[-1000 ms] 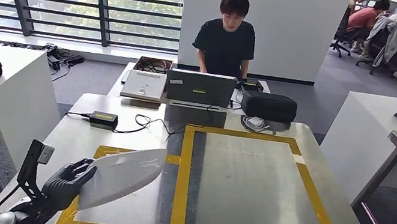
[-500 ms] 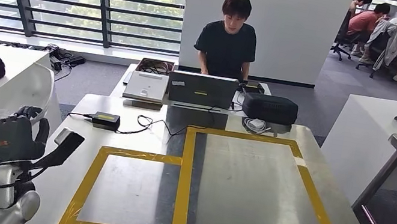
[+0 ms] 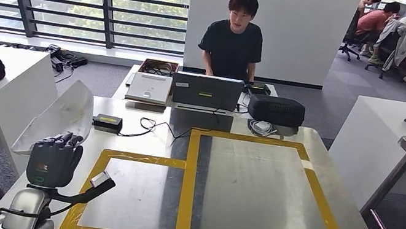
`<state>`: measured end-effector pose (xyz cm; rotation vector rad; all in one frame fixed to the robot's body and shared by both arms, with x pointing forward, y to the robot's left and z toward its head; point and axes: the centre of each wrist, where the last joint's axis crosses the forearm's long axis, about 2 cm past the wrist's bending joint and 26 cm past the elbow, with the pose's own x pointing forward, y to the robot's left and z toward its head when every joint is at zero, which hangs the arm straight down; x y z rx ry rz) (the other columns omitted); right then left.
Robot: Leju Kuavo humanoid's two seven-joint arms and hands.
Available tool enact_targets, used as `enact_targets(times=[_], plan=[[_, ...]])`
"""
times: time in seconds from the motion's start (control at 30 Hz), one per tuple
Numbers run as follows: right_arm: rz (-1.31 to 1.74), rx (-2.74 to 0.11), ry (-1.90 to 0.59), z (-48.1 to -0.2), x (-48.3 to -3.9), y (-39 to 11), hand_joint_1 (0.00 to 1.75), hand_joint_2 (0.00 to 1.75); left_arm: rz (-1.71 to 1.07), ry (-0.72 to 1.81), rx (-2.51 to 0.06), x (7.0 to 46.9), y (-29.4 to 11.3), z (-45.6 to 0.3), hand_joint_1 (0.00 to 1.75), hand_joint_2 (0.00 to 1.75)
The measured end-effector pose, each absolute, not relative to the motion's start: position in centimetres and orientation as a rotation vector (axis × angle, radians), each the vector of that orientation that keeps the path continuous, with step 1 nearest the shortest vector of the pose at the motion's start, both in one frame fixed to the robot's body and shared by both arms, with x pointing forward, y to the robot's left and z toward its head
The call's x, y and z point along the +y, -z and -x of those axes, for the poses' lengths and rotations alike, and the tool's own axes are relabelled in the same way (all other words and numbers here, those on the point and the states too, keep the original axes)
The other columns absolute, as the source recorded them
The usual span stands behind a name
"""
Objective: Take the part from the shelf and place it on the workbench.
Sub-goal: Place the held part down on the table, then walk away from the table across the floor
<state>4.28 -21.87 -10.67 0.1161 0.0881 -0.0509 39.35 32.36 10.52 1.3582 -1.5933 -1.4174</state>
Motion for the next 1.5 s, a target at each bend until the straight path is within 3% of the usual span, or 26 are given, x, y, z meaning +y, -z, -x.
enact_targets(times=[0.57, 0.87, 1.0, 1.1, 1.23, 1.5], plan=[[-0.104, 0.087, 0.017, -4.3, -22.1, 10.7, 0.00, 0.00, -0.903, 1.415, -1.912, 22.0, -7.1, -36.1, 1.75, 1.75], [-0.101, 0.089, 0.018, -4.2, -22.1, 10.7, 0.00, 0.00, -0.819, 1.389, -1.888, 21.2, -5.7, -35.0, 1.75, 1.75], [-0.101, 0.090, 0.017, -4.1, -22.1, 10.7, 0.00, 0.00, -0.755, 1.365, -1.826, 21.5, -4.6, -34.3, 0.00, 1.75], [-0.100, 0.090, 0.016, -4.1, -22.2, 10.7, 0.00, 0.00, -0.699, 1.360, -1.743, 21.6, -4.0, -34.0, 0.00, 1.75], [-0.097, 0.090, 0.010, -4.1, -22.4, 10.8, 0.00, 0.00, -0.510, 1.348, -1.497, 21.7, -3.4, -34.0, 0.00, 0.00], [-0.094, 0.089, 0.021, -4.2, -22.7, 10.8, 0.00, 0.00, -0.306, 1.279, -1.337, 21.4, -3.7, -34.6, 0.00, 0.00]])
